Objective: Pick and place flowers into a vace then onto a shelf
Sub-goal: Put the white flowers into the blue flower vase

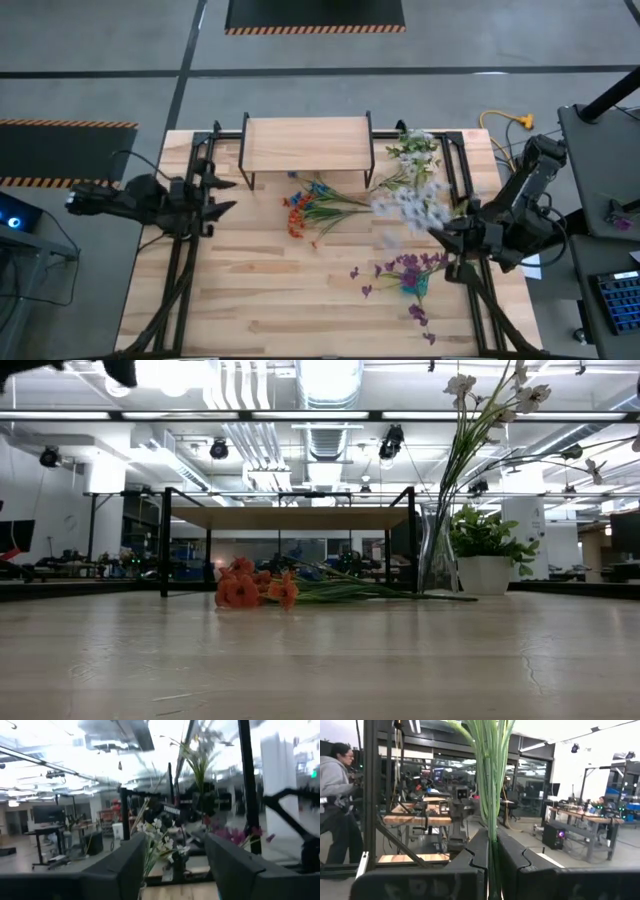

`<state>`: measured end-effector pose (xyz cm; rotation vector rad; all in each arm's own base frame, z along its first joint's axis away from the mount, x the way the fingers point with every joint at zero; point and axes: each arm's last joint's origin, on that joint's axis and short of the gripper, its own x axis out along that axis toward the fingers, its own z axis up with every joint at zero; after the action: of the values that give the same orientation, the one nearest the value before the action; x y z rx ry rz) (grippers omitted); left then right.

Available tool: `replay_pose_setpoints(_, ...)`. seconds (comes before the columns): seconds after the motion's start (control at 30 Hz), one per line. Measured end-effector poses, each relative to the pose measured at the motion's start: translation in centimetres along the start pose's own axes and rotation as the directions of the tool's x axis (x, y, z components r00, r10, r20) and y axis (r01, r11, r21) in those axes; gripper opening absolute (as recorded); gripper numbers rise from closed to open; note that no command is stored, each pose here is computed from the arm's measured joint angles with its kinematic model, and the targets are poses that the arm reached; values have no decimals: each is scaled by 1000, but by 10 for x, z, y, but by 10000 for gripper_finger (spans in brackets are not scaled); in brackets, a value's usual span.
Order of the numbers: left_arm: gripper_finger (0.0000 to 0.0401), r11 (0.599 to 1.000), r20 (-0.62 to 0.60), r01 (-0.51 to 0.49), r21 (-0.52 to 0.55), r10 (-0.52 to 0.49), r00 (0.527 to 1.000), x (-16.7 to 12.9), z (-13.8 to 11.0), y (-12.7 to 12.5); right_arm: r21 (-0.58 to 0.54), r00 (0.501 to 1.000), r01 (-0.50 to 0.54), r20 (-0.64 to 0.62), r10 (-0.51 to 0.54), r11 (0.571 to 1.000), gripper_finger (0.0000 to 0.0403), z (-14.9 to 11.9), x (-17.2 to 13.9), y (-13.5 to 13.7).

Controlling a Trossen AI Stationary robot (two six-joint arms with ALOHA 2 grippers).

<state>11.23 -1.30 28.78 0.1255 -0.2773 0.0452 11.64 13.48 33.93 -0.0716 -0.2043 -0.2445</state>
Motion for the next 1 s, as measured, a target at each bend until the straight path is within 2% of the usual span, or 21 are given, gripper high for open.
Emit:
replay_pose_setpoints(0.13,220,999,-53,12,41,-10,999,40,23,-3,7,1000,5,1,-5,1000,11,1,1,-1)
replay_pose_setpoints(0.3,226,988,-152,48,145,-26,988,102,53,-10,11,1000,7,3,-7,1000,11,3,1,-1)
replay_pose_setpoints(0.37,226,980,-239,83,182,-38,970,127,60,-13,6,1000,7,3,-7,1000,11,3,1,-1)
replay_pose_setpoints(0.47,226,965,-389,150,214,-57,920,160,56,-20,-7,1000,7,3,-7,1000,11,3,1,-1)
replay_pose_setpoints(0.6,226,961,-380,160,227,-64,923,195,68,-25,-13,1000,6,3,-6,1000,11,3,1,-1)
replay_pose_setpoints(0.67,226,957,-370,200,211,-112,922,209,70,-29,-19,1000,5,4,-5,1000,11,3,1,-1)
replay_pose_setpoints(0.77,226,943,-363,279,180,-200,910,230,69,-35,-20,1000,3,5,-2,1000,11,3,1,0)
replay_pose_setpoints(0.9,226,937,-344,285,203,-205,916,260,65,-40,-23,1000,0,7,0,1000,11,3,1,0)
replay_pose_setpoints(1.0,226,924,-322,321,210,-245,915,284,64,-45,-24,1000,-1,8,2,1000,11,3,1,0)
